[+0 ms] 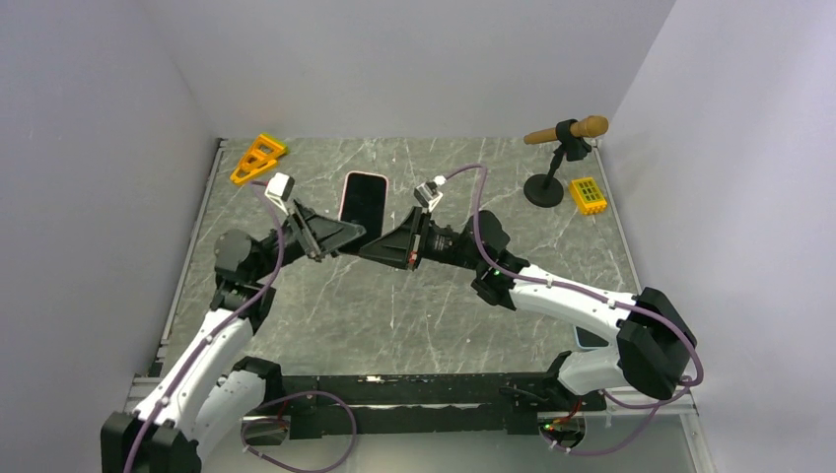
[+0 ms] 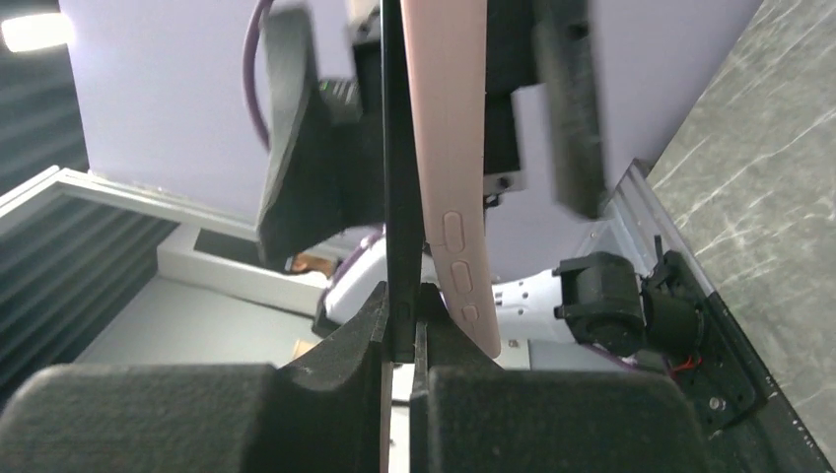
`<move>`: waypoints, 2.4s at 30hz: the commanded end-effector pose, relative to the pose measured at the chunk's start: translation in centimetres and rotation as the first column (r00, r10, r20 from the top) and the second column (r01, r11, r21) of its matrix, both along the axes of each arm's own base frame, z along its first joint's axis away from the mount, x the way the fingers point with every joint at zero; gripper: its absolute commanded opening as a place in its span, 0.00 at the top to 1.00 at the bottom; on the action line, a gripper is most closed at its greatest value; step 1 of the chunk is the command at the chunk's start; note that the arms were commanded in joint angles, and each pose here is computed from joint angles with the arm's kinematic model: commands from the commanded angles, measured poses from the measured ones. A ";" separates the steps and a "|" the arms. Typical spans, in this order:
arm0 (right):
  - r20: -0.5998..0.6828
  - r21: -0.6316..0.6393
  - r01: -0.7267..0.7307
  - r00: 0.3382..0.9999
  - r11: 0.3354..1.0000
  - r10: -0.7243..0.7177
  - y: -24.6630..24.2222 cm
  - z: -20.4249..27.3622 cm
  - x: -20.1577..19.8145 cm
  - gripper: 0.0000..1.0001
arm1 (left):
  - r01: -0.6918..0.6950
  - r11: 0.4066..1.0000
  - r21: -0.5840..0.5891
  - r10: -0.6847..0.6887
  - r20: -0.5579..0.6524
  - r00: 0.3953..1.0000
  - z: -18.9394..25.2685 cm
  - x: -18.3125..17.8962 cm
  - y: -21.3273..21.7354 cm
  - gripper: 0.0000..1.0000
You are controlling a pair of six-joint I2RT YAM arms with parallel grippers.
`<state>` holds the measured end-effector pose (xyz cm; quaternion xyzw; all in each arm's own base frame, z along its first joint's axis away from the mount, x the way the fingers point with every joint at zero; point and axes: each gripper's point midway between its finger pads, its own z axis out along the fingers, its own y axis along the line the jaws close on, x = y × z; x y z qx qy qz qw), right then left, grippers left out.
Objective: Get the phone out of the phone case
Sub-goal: Remove the phone case from the phone.
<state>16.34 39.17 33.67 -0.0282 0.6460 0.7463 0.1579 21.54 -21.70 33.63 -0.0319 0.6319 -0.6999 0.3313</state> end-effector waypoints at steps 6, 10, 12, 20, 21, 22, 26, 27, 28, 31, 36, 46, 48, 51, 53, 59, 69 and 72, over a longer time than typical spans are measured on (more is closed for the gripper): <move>0.074 0.187 0.056 0.995 0.981 -0.071 -2.2 6.0 0.6 1.00 | -0.121 0.975 0.189 0.052 0.334 0.941 1.2 -3.9 2.3 0.01; 0.072 0.209 0.051 0.995 0.977 -0.067 -2.3 6.5 0.5 1.00 | -0.204 0.936 0.285 0.102 0.336 0.936 0.2 -3.8 3.3 0.01; 0.077 0.211 0.050 0.995 0.976 -0.068 -2.3 6.7 0.5 1.00 | -0.194 0.935 0.298 0.101 0.299 0.949 -0.6 -3.8 3.3 0.07; 0.084 0.223 0.046 0.994 0.974 -0.066 -2.3 7.4 0.5 1.00 | -0.143 0.964 0.222 0.075 0.285 0.955 -0.3 -4.0 2.7 0.45; 0.085 0.225 0.047 0.994 0.973 -0.068 -2.3 7.4 0.5 1.00 | -0.151 0.962 0.226 0.084 0.284 0.955 -0.4 -3.9 2.8 0.46; 0.087 0.227 0.046 0.994 0.973 -0.068 -2.3 7.5 0.4 1.00 | -0.159 0.961 0.226 0.091 0.282 0.955 -0.3 -3.8 2.8 0.47; 0.084 0.234 0.045 0.994 0.971 -0.066 -2.4 7.5 0.4 1.00 | -0.154 0.968 0.199 0.100 0.254 0.962 -0.3 -3.5 2.7 0.50; 0.081 0.239 0.043 0.995 0.970 -0.065 -2.4 7.4 0.4 1.00 | -0.149 0.971 0.187 0.101 0.246 0.964 -0.3 -3.5 2.7 0.52; 0.079 0.244 0.041 0.995 0.969 -0.062 -2.4 7.4 0.3 1.00 | -0.145 0.973 0.180 0.101 0.234 0.967 -0.4 -3.4 2.7 0.53; 0.076 0.254 0.037 0.995 0.967 -0.058 -2.4 7.5 0.2 1.00 | -0.147 0.976 0.163 0.112 0.207 0.972 -0.8 -3.0 2.7 0.56; 0.076 0.263 0.025 0.996 0.965 -0.047 -2.2 7.7 -0.1 1.00 | -0.158 0.976 0.153 0.127 0.190 0.974 -0.8 -2.7 2.7 0.61; 0.062 0.257 0.033 0.997 0.966 -0.051 -2.0 7.0 0.3 1.00 | -0.126 0.986 0.113 0.101 0.206 0.973 -0.5 -3.3 2.5 0.40; 0.060 0.260 0.032 0.997 0.965 -0.049 -1.9 7.0 0.3 1.00 | -0.134 0.984 0.117 0.109 0.198 0.974 -0.7 -3.3 2.6 0.32; 0.049 0.264 0.034 0.998 0.964 -0.049 -1.8 6.8 0.5 1.00 | -0.120 0.988 0.093 0.097 0.214 0.972 -0.1 -3.6 2.5 0.29; 0.044 0.263 0.040 0.998 0.964 -0.053 -1.8 6.7 0.6 1.00 | -0.112 0.989 0.093 0.090 0.216 0.972 0.0 -3.6 2.4 0.27; 0.039 0.266 0.044 0.998 0.963 -0.057 -1.7 6.6 0.8 1.00 | -0.134 0.986 0.100 0.112 0.200 0.973 -0.6 -3.5 2.6 0.13; 0.042 0.270 0.030 0.998 0.962 -0.043 -1.5 6.7 0.2 1.00 | -0.136 0.988 0.071 0.123 0.166 0.978 -0.6 -2.4 2.6 0.29; 0.041 0.268 0.022 0.999 0.963 -0.034 -1.2 6.5 0.0 1.00 | -0.137 0.989 0.062 0.125 0.163 0.979 -0.3 -2.3 2.5 0.23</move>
